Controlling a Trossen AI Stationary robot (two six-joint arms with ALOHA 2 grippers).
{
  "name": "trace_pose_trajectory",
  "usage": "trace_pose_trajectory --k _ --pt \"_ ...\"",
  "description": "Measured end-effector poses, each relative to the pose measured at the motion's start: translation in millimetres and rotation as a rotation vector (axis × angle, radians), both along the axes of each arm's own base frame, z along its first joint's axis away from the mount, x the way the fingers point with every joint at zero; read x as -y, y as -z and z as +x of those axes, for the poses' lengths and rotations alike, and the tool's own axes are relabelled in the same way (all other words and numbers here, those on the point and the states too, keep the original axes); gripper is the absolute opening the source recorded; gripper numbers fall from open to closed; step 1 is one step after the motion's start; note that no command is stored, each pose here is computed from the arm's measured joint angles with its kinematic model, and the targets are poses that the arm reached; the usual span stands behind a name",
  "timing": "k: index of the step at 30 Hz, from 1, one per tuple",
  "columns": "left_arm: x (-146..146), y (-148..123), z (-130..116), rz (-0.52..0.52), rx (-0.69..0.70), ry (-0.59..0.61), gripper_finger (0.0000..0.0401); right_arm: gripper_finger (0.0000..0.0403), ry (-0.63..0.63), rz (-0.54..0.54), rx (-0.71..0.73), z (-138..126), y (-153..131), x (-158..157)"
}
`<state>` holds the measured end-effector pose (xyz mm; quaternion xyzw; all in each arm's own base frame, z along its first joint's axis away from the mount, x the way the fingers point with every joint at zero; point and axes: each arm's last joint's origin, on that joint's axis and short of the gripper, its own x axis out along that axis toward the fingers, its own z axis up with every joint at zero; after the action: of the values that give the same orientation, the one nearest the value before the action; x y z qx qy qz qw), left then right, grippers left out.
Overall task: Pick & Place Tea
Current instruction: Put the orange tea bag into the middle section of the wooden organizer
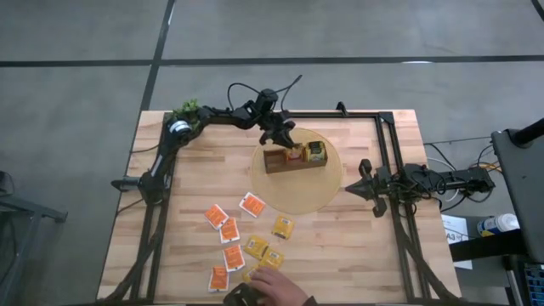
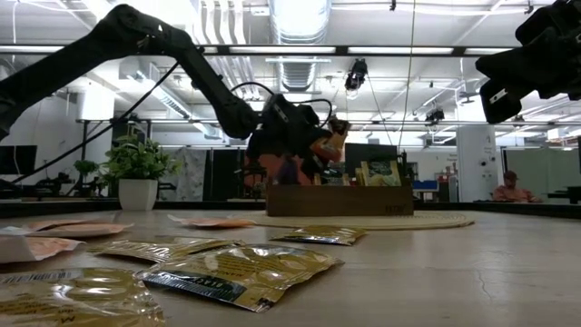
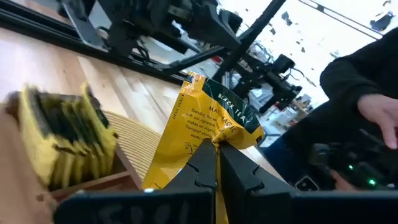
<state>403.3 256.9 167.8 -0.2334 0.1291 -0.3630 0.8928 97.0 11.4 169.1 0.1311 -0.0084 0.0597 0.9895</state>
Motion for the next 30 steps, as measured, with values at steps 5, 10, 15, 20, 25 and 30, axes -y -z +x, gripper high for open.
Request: trace_pose_trajectory --k 5,10,15,20,25,30 --pt "-7.0 -2.1 -3.5 0.002 0.008 -0.018 0.0007 0.0008 0.000 0.000 0.000 0.0 0.0 0.0" --pt "-8.3 -2.6 -4.2 -0.018 -0.011 -0.023 0.0007 0.0008 0.000 0.000 0.000 0.0 0.0 0.0" --pt "-10.5 -2.5 -5.1 -0.047 -0.047 -0.048 0.0007 0.0008 0.000 0.000 0.000 0.0 0.0 0.0" --pt "-11.5 -2.4 -5.5 -0.065 -0.068 -0.061 0.0009 0.0008 0.000 0.000 0.000 0.0 0.0 0.0" --pt "-11.7 -2.3 -5.4 -0.078 -0.083 -0.069 0.0041 0.0008 0.000 0.000 0.000 0.0 0.0 0.0" --pt "-11.7 -2.6 -5.4 -0.076 -0.079 -0.066 0.0068 0.0008 0.001 0.000 0.000 0.0 0.0 0.0"
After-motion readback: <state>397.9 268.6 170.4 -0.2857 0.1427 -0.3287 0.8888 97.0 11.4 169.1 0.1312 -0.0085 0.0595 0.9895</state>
